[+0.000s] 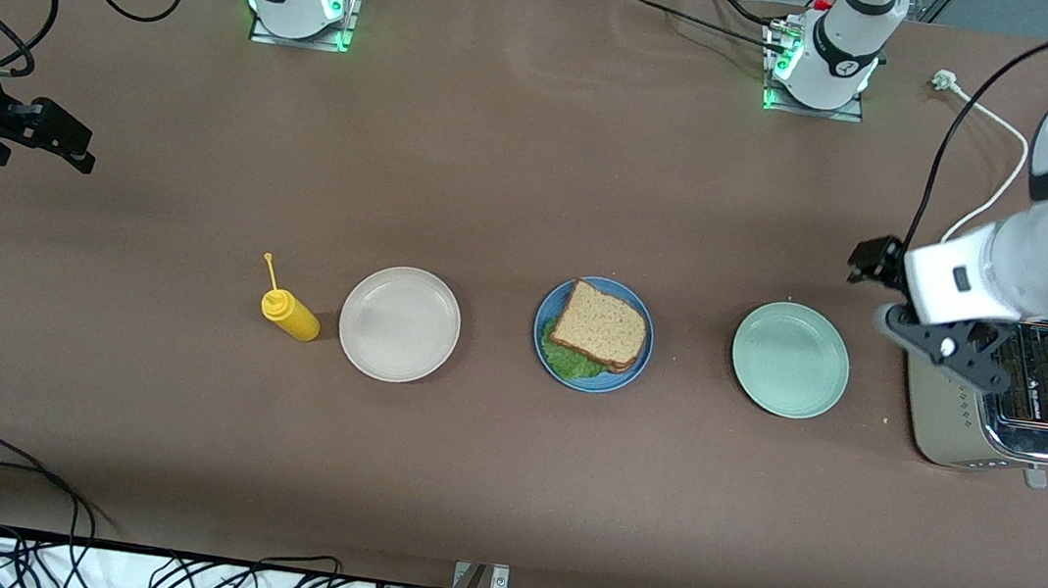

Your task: Make sandwich in blue plate with both arms

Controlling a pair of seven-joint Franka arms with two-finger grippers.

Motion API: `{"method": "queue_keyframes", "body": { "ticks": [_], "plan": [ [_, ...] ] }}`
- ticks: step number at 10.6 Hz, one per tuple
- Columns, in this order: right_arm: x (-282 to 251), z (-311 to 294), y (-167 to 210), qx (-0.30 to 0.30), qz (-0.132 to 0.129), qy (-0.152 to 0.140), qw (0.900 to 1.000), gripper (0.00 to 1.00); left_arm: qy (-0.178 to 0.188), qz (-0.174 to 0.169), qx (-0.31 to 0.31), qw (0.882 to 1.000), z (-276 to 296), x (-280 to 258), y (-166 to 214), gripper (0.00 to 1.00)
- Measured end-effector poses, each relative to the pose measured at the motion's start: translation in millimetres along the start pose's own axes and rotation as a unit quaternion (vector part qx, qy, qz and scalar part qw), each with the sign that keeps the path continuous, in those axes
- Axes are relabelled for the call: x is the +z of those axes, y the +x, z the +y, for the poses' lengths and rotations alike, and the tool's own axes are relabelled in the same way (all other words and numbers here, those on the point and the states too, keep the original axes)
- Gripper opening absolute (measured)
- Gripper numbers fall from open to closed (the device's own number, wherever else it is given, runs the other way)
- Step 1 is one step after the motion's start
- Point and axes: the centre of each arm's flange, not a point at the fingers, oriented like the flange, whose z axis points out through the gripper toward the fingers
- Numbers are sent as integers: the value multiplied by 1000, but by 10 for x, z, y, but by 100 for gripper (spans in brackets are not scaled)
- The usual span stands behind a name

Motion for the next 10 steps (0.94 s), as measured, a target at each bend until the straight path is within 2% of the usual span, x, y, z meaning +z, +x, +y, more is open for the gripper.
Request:
{"method": "queue_keyframes", "body": {
  "ticks": [4, 8, 10],
  "plan": [
    [-3, 9, 0, 1, 0, 0, 1000, 100, 38, -2, -56, 998, 396, -299, -441, 100],
    [-2, 9, 0, 1, 0, 0, 1000, 100, 39, 25, -111, 993, -1, -188, -608, 100],
    [-3, 8, 0, 1, 0, 0, 1000, 100, 21, 38, -137, 990, -168, -236, -777, 100]
  ]
}}
